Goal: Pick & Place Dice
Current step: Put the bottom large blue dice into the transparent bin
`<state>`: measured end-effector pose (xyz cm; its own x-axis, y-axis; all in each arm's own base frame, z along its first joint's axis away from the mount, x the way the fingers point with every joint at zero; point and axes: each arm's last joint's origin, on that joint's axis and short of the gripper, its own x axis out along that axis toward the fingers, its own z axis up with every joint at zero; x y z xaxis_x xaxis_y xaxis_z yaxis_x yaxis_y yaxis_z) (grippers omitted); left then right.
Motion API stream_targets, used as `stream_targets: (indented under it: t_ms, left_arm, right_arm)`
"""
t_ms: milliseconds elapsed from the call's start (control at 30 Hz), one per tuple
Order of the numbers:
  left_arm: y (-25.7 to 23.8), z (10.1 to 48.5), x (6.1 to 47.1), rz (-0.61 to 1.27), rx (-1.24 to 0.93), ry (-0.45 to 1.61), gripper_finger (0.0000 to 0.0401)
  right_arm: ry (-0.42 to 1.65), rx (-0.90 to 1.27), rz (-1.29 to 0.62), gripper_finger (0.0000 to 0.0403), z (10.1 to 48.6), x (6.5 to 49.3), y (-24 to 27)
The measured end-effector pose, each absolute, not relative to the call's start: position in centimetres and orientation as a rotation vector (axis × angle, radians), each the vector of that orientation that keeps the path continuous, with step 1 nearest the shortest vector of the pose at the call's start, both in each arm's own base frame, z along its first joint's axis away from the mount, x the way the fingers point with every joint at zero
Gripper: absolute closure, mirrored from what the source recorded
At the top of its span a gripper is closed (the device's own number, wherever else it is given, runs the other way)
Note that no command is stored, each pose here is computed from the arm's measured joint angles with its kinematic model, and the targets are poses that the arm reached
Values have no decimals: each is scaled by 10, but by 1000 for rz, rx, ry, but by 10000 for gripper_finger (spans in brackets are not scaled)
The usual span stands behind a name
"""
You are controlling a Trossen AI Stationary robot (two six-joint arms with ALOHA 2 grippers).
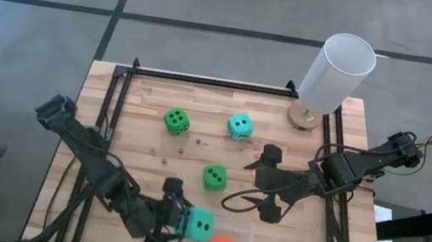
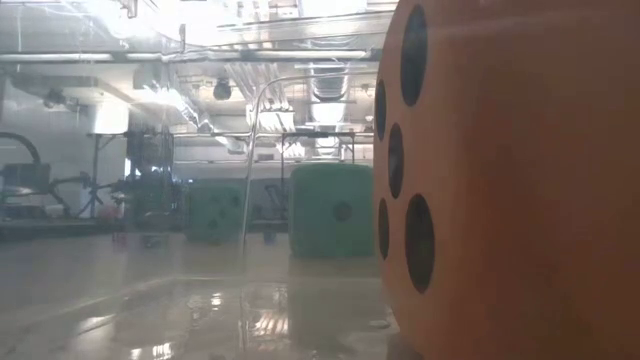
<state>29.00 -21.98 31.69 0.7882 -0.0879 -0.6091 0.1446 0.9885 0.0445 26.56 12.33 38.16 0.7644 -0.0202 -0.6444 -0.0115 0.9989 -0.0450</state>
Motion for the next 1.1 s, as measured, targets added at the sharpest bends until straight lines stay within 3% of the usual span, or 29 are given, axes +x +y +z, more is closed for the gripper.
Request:
stream_targets:
  t_ms: [733, 1100]
  left_arm:
    - [-249, 277, 302, -151, 16, 724, 17]
    - [-248, 276, 301, -146, 28, 736, 2]
  right_arm:
    - [703, -45, 3, 37, 382, 265, 124]
    - [703, -45, 2, 37, 382, 265, 124]
